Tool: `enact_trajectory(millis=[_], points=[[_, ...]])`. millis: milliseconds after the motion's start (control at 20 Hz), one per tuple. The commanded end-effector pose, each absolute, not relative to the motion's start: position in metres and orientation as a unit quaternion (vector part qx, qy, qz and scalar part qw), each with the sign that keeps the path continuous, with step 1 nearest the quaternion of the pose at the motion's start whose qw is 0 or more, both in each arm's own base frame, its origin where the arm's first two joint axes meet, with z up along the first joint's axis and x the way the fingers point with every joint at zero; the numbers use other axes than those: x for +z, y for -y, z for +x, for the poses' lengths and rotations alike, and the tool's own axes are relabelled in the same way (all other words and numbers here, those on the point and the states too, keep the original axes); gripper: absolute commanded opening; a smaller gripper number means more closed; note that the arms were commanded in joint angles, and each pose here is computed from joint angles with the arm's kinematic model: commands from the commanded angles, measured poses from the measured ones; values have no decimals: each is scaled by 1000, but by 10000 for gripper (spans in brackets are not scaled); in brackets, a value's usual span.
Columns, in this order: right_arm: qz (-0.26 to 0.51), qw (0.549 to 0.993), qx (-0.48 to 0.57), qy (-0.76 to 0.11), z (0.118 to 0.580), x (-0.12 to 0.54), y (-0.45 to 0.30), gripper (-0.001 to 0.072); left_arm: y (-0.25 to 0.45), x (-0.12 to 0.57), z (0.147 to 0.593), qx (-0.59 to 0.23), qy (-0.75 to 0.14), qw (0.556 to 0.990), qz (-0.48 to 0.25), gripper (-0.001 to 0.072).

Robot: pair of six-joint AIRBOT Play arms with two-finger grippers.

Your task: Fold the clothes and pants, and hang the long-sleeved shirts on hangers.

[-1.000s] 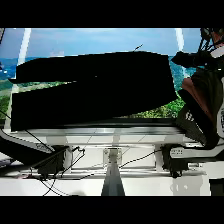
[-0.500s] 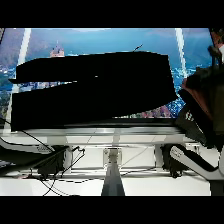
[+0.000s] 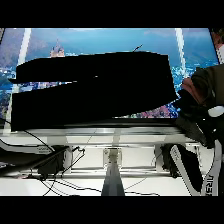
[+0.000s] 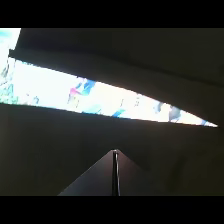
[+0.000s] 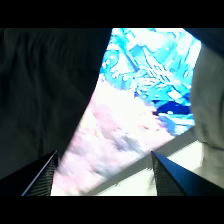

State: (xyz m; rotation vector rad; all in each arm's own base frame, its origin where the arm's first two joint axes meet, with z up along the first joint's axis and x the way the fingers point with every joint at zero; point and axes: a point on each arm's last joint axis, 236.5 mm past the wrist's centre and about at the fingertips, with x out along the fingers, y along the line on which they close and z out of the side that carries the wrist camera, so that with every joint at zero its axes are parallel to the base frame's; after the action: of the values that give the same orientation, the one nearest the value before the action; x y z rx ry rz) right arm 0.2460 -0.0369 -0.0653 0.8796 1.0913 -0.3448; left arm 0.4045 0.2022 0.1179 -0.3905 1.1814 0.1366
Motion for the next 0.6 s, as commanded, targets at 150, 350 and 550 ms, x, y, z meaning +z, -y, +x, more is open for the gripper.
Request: enact_trajectory(millis=[150,350,550], points=[[529,716,-205,-407,279,-92,45,619,-206,106,389,82,-575,793,-184,8],[545,715,-184,-396,294,-99,42,600,-224,91,347,146,-611,762,-157,8],[507,748,-143,-404,303,-100,38,540,-232,68,297,183,-613,747,-183,10]])
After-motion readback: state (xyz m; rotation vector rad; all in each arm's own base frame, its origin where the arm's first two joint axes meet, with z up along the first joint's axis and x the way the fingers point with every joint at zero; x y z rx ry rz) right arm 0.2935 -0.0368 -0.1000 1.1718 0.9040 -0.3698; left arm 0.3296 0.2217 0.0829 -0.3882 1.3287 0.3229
